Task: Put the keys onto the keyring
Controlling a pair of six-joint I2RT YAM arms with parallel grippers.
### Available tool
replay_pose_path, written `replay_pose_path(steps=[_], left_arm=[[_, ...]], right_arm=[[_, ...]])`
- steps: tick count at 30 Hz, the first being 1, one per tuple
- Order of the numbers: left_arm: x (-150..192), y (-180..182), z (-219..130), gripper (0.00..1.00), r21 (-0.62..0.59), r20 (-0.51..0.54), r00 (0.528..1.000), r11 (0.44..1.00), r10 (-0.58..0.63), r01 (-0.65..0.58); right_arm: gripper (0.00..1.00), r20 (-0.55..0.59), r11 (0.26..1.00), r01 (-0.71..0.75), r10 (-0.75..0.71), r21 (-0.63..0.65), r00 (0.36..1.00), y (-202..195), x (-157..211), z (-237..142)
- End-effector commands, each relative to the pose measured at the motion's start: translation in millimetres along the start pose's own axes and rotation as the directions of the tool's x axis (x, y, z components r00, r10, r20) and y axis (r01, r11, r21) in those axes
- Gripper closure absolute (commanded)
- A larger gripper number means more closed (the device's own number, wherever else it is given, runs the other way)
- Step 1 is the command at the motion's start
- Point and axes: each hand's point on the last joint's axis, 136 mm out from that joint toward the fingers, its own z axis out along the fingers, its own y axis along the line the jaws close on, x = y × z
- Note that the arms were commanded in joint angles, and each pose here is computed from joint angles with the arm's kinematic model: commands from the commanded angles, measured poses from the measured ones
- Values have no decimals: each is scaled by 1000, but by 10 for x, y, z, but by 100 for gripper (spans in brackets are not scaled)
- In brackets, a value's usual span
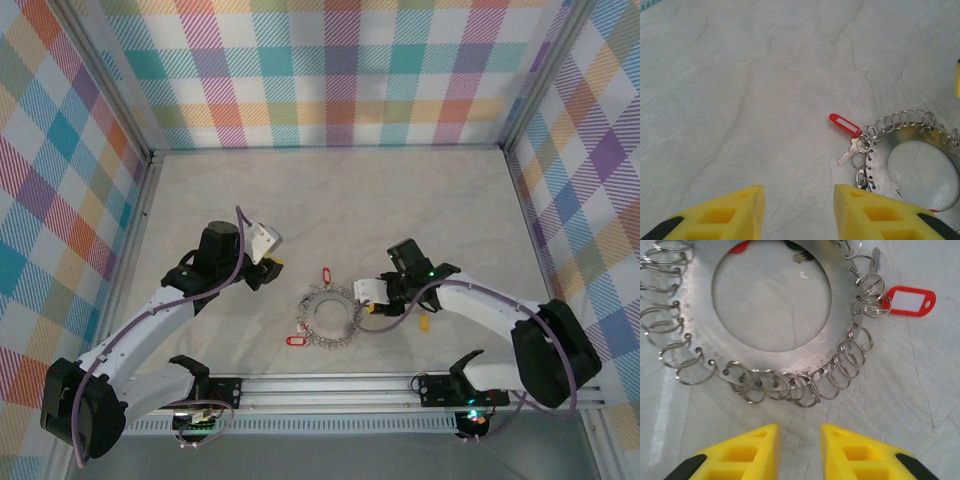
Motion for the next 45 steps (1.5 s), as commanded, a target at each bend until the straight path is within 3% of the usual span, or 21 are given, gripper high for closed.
replay_pose_path(steps=[1, 8, 16, 27, 45], left_arm=[[-2, 3, 16, 59, 9, 10, 1000, 1000, 8, -8], [-6, -1, 14, 59, 11, 11, 1000, 1000, 12, -12], [-28, -11, -4, 57, 13, 26, 1000, 1000, 13, -14], [-35, 7, -14, 56, 3, 23, 1000, 1000, 8, -8], [-105, -9, -156, 57, -12, 57, 998, 1000, 20, -19]], right_arm=[[71, 24, 996, 56, -54, -66, 998, 230, 19, -46], [73, 46, 987, 94, -89, -127, 995, 276, -28, -37], [62, 90, 977, 98, -82, -190, 993, 238, -96, 91], [65, 80, 944, 142, -123, -299, 989, 326, -109, 202], [65, 29, 939, 72, -67, -338, 997, 195, -137, 317]])
